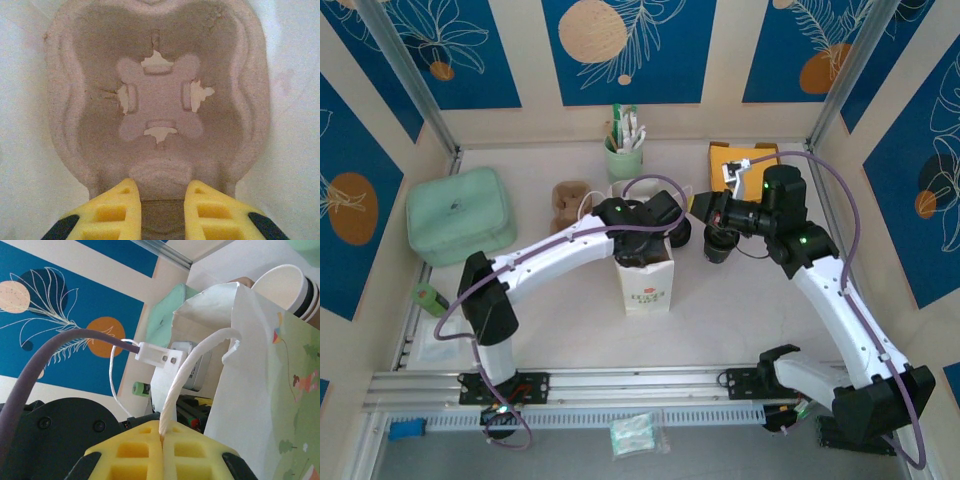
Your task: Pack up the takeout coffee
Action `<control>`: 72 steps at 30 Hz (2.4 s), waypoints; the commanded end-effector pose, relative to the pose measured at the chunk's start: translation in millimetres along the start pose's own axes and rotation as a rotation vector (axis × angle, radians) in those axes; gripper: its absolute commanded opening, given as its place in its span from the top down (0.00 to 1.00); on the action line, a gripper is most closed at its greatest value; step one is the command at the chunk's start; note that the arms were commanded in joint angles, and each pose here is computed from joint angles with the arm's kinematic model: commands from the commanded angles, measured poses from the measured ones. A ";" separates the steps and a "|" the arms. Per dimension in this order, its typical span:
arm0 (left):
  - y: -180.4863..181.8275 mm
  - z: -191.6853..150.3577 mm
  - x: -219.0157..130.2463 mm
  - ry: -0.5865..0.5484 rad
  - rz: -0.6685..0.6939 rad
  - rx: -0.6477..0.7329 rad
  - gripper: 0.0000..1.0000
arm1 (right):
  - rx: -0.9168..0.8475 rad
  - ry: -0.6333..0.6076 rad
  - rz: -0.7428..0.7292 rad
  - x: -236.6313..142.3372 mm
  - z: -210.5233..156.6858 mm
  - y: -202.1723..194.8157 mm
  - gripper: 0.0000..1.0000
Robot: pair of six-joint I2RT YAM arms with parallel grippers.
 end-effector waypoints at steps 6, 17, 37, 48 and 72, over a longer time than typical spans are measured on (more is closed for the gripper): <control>5.2 -8.9 13.6 0.041 0.029 0.002 0.91 | -0.013 -0.010 -0.027 -6.8 -2.7 -1.8 1.00; 4.9 -18.1 26.9 0.080 0.046 0.005 0.91 | -0.012 -0.012 -0.030 -6.7 -2.4 -1.9 1.00; 14.5 -32.2 45.7 0.115 0.082 -0.012 0.91 | -0.017 -0.016 -0.040 -8.9 -3.6 -2.2 1.00; 18.5 -37.7 56.9 0.139 0.077 -0.045 0.91 | -0.020 -0.020 -0.049 -10.5 -4.2 -3.1 1.00; 11.1 -19.0 34.6 0.082 0.036 -0.038 0.54 | -0.020 -0.018 -0.041 -10.4 -4.6 -1.6 1.00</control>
Point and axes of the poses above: each hand's point on the last joint's axis, 136 mm out from that joint toward the fingers, its own x axis out along the fingers, its own y axis along the line the jaws close on, z = x × y, the point moved 3 cm from there along -x, back along the fingers, and after that the axes turned 5 degrees about -x, right-handed, at the moved point
